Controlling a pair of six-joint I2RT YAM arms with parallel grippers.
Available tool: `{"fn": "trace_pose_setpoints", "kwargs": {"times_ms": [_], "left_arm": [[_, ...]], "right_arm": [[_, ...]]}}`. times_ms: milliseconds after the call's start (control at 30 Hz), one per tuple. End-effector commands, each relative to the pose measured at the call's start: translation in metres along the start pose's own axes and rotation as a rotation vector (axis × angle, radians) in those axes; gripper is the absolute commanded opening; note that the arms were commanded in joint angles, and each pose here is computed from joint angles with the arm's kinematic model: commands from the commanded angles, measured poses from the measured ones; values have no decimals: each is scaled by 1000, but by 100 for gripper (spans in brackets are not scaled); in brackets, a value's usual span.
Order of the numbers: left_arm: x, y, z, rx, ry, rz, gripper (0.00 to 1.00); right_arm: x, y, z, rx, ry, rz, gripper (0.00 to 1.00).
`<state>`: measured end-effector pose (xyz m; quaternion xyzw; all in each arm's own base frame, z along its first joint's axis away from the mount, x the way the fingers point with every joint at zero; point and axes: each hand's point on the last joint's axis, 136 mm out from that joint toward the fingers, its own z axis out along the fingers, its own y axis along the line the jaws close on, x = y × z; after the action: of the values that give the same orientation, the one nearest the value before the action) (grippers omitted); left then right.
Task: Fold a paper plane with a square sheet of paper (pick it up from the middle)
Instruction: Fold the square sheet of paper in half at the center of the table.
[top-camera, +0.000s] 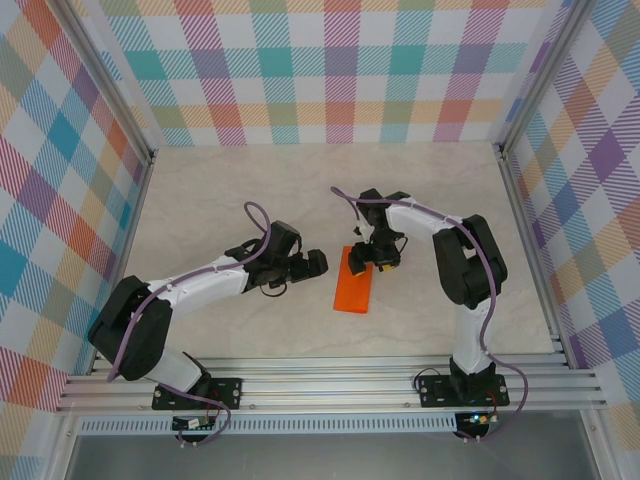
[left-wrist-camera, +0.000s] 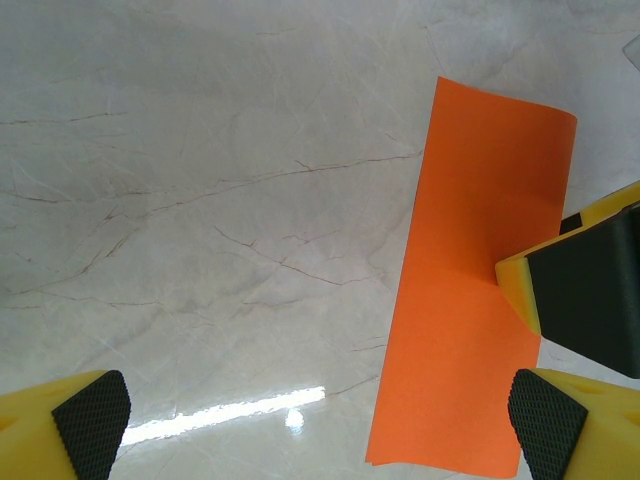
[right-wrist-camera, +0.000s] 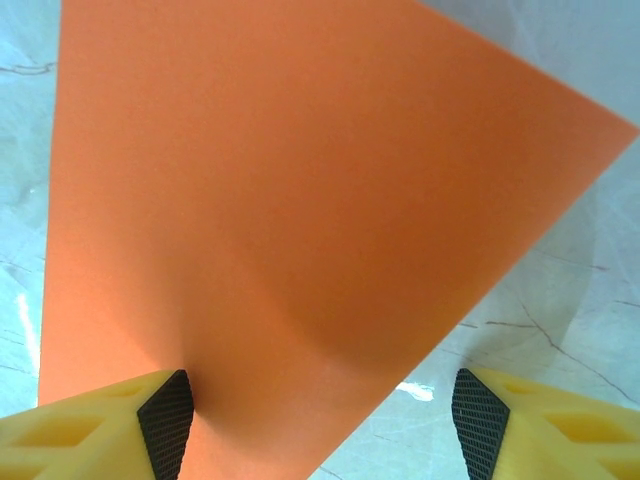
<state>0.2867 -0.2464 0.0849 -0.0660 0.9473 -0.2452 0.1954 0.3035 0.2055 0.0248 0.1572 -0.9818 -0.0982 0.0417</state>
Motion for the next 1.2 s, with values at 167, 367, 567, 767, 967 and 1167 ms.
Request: {"fn": "trace_pose_setpoints", "kwargs": {"times_ms": [167, 367, 567, 767, 967, 1167], "left_arm": [[-3, -14, -2, 32, 0, 27, 100], [-3, -13, -1, 31, 3, 27, 100], [-3, -14, -1, 34, 2, 28, 100], [-3, -16, -1, 37, 5, 27, 100], [-3, -15, 0, 34, 5, 27, 100], [-3, -14, 0, 32, 5, 29, 100]], "right_arm": [[3, -5, 0, 44, 21, 6, 71], [3, 2, 2, 2, 27, -31, 72], [-1, 11, -4, -44, 8, -48, 73], [3, 0, 2, 15, 32, -33, 73], [4, -3, 3, 23, 32, -20, 71], [3, -2, 6, 17, 38, -29, 71]]}}
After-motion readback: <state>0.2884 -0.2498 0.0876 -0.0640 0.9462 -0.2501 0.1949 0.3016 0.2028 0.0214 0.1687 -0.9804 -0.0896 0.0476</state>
